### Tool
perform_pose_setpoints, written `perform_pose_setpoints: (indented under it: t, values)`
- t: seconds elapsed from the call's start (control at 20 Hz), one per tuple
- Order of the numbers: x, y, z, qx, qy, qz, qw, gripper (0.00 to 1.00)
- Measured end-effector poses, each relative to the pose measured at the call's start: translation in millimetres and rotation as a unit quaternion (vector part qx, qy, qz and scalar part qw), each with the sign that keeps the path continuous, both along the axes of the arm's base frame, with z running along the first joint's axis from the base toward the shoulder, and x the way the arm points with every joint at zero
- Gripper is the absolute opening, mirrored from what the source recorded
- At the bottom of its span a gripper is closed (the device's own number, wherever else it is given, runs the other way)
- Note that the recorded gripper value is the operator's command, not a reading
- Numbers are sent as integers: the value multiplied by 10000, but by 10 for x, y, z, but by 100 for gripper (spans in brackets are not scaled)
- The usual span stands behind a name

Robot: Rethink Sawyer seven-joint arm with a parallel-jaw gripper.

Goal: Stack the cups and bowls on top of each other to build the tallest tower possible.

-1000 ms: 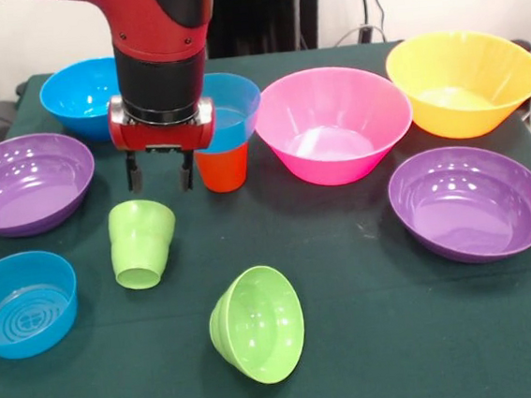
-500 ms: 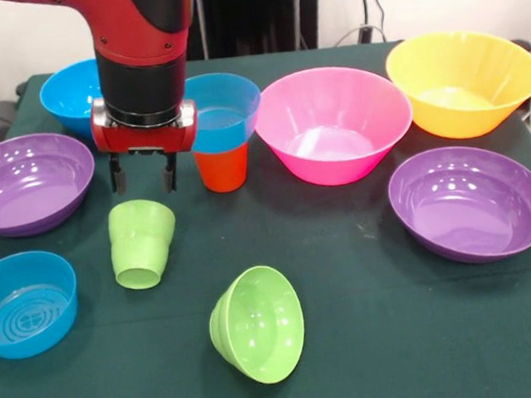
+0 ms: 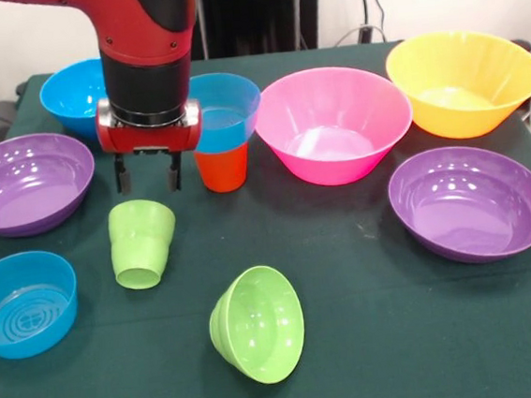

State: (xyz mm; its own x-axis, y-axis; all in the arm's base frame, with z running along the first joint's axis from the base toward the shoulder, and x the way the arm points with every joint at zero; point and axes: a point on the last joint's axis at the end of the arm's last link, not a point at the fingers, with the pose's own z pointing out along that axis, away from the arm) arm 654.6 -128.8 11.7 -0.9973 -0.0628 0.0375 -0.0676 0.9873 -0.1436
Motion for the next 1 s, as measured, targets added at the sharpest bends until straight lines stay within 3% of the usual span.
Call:
perform_pose_setpoints:
  t: [0.25, 0.45, 1.0]
  values:
    - [-114, -9, 175, 79, 84, -73, 9999, 100]
    - [-238, -130, 376, 61, 106, -164, 9998, 100]
    - [-585, -621, 754, -30, 87, -548, 9985, 100]
